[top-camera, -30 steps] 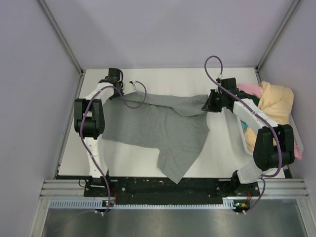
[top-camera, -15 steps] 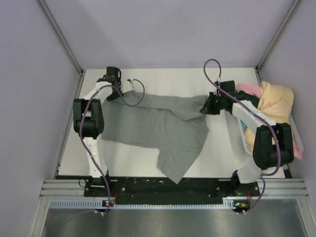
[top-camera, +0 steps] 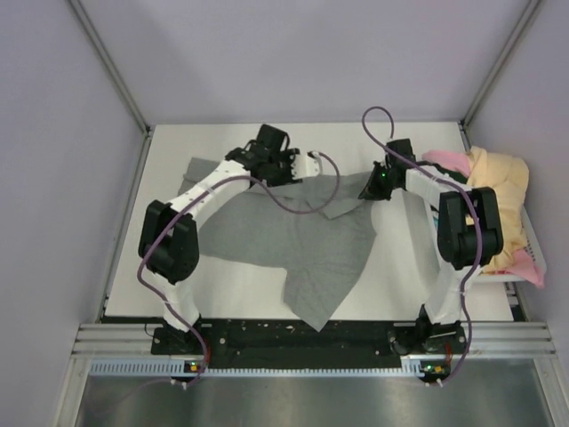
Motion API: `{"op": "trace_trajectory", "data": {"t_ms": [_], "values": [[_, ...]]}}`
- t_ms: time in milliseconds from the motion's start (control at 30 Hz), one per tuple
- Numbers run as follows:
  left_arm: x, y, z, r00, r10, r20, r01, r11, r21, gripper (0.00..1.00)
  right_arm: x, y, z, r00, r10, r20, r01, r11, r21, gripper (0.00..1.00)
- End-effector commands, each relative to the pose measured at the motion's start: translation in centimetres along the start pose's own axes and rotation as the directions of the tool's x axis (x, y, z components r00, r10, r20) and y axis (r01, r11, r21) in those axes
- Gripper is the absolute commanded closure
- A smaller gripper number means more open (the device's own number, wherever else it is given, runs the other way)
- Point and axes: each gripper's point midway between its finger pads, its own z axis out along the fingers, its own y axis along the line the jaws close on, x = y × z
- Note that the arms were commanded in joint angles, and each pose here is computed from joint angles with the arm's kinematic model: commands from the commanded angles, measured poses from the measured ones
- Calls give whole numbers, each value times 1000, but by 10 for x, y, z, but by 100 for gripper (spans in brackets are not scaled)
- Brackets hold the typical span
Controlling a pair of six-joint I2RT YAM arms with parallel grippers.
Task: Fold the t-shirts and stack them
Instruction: Fold the flattened tshirt in 1/3 of the way
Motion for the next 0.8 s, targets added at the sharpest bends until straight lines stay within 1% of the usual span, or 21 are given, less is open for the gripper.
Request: {"op": "trace_trajectory", "data": {"t_ms": [0,67,133,367,600,767], "values": [[-63,-84,15,988,-39,150,-4,962,271,51,-39,1,8,995,43,86,-44,999,4,100],[-82,-103,23,982,-59,177,-1,947,322,51,-43,-3,14,994,78,81,-79,997,6,100],[-99,-113,35,979,-70,192,4,946,325,50,-45,-2,18,993,92,75,-92,996,-2,100],[-121,-132,66,976,-49,213,-27,941,338,47,-43,-6,28,993,104,62,-104,995,-2,100],[-130,-129,94,978,-80,191,12,944,330,46,-42,-6,28,993,97,64,-97,995,-5,100],[-128,-136,107,983,-93,161,32,937,348,46,-40,-6,29,994,92,59,-92,996,-6,100]]}}
